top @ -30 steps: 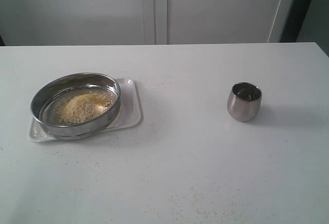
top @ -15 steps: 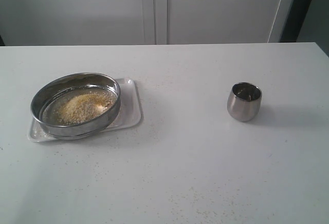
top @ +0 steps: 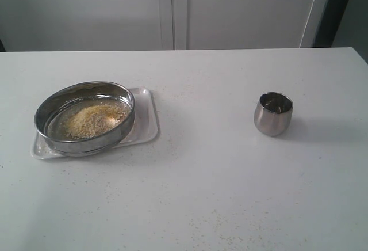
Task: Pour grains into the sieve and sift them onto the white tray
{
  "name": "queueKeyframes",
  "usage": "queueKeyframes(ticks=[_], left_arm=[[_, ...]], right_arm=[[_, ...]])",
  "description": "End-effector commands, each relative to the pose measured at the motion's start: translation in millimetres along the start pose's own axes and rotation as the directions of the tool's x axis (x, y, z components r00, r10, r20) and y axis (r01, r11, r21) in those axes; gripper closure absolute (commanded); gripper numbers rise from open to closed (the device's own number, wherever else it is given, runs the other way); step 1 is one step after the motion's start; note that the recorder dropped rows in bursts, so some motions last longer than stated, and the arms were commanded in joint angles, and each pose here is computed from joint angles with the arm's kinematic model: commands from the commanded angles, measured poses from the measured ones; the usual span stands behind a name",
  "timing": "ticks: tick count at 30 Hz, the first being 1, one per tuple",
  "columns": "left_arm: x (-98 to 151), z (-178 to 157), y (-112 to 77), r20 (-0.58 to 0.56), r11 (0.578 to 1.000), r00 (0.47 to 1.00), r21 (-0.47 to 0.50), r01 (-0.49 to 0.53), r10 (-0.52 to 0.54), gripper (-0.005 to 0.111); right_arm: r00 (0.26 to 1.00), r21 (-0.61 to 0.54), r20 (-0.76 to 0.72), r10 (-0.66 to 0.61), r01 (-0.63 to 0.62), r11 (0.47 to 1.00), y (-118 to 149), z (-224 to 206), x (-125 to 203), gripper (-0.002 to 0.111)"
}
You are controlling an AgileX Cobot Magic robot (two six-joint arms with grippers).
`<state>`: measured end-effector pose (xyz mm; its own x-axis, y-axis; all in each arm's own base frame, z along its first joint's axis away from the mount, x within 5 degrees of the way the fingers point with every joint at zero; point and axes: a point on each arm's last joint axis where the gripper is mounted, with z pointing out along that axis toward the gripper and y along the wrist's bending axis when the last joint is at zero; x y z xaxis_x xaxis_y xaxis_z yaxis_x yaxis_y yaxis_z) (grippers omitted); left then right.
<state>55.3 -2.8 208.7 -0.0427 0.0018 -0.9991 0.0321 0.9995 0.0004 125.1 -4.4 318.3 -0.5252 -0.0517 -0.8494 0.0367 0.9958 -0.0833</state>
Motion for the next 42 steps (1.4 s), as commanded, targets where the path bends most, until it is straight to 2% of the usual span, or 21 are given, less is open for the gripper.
queueKeyframes(ticks=[1, 9, 20, 34, 42], left_arm=[[-15.2, 1.8, -0.5, -0.027, 1.0, 0.999, 0.006, 0.018, -0.018, 0.107], [-37.8, 8.9, -3.0, -0.158, 0.999, 0.987, 0.03, 0.044, -0.038, 0.107], [-53.2, 30.5, -3.7, -0.317, 0.998, 0.948, 0.039, 0.05, -0.035, 0.107], [-62.0, 82.0, -3.6, -0.559, 0.997, 0.828, 0.042, 0.068, -0.033, 0.107], [-56.7, 108.9, -2.7, -0.634, 0.997, 0.772, 0.034, 0.074, -0.036, 0.107]], right_arm=[[1.0, 0.003, 0.002, 0.01, -0.01, 1.0, -0.5, -0.3, 1.1, 0.108], [1.0, 0.003, 0.002, 0.01, -0.01, 1.0, -0.5, -0.3, 1.1, 0.108], [1.0, 0.003, 0.002, 0.01, -0.01, 1.0, -0.5, -0.3, 1.1, 0.108], [1.0, 0.004, 0.003, 0.008, -0.008, 1.0, -0.6, -0.3, 1.1, 0.108], [1.0, 0.004, 0.003, 0.008, -0.008, 1.0, -0.6, -0.3, 1.1, 0.108]])
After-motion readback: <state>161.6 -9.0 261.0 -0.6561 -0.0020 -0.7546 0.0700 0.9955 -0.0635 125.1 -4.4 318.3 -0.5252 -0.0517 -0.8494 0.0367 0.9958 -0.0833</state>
